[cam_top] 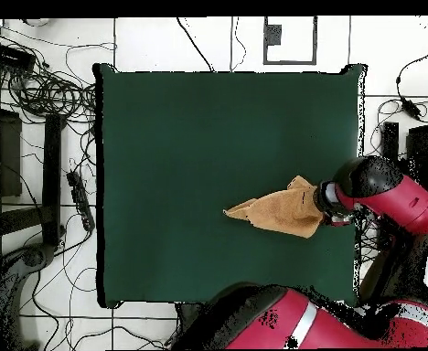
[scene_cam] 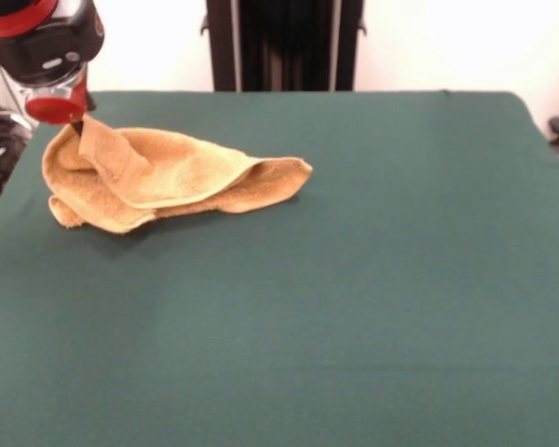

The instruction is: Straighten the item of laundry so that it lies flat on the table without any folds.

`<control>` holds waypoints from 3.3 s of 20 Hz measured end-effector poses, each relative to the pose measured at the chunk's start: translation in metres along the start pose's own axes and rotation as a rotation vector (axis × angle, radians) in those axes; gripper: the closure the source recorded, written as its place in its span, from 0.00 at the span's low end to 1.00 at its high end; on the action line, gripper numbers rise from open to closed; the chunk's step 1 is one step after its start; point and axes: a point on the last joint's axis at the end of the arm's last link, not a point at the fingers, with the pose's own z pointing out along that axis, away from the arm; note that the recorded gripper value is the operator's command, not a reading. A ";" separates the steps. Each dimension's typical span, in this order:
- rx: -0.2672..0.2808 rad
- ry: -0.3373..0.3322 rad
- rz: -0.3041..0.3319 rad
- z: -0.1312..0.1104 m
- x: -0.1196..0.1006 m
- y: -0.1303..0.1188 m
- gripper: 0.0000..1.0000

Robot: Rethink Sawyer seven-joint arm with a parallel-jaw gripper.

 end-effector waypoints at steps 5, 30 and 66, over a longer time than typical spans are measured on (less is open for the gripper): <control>-0.035 -0.037 -0.004 0.000 -0.002 0.006 1.00; -0.144 -0.141 0.012 -0.122 0.000 -0.073 1.00; -0.201 -0.230 -0.166 -0.207 -0.009 -0.197 1.00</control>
